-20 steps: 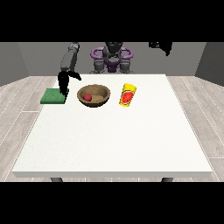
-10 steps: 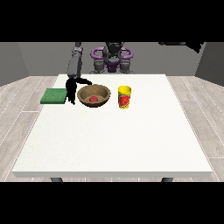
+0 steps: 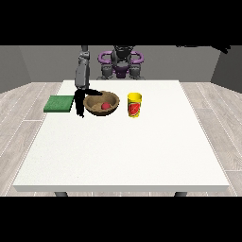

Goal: Pick the cup and pour the ball into the bowl, then pick the bowl and place it on the pad

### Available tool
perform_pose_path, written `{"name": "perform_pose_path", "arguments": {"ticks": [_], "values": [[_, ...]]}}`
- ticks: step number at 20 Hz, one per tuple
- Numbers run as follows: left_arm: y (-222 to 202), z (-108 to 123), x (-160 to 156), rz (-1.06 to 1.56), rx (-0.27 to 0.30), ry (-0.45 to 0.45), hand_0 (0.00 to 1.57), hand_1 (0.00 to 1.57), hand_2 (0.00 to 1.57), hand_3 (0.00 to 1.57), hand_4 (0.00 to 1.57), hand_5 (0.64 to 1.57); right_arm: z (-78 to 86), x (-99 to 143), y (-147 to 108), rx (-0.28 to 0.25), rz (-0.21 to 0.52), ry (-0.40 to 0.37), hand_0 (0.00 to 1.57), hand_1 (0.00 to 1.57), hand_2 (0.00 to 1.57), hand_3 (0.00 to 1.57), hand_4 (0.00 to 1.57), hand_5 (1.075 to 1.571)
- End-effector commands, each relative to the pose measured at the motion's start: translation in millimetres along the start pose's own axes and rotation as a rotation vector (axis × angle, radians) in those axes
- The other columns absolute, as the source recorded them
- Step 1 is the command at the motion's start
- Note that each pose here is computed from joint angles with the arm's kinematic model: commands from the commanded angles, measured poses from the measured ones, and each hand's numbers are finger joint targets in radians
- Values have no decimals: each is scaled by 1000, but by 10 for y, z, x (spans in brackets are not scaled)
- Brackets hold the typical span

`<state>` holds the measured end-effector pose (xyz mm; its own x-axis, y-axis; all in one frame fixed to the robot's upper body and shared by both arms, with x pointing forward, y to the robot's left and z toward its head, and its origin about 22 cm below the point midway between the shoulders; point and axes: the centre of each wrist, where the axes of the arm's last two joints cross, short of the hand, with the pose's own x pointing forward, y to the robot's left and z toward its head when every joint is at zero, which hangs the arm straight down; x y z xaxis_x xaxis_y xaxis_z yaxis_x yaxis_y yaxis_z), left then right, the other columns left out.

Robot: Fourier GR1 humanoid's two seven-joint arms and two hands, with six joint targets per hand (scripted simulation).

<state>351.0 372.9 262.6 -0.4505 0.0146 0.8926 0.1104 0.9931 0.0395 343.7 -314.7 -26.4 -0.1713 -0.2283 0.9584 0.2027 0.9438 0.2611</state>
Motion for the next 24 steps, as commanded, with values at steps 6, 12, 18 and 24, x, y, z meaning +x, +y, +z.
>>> {"name": "perform_pose_path", "arguments": {"ticks": [6,12,18,24], "values": [[348,130,135,-1,23,-34,0,0,0,0,211,1506,110,-349,218,-66,-82,143,578,578,0,0,399,1531],[384,75,372,-5,5,-99,0,0,0,0,493,1558,198,-359,-10,-166,106,162,1571,1571,1571,1571,1103,1463],[588,232,66,21,48,2,0,0,0,0,683,1570,-29,-38,-83,-188,138,209,1571,1571,1571,1571,1071,1487],[681,414,-244,26,116,88,0,0,0,0,726,1569,-319,282,9,-168,235,303,1571,1571,1571,1571,1037,1535]]}}
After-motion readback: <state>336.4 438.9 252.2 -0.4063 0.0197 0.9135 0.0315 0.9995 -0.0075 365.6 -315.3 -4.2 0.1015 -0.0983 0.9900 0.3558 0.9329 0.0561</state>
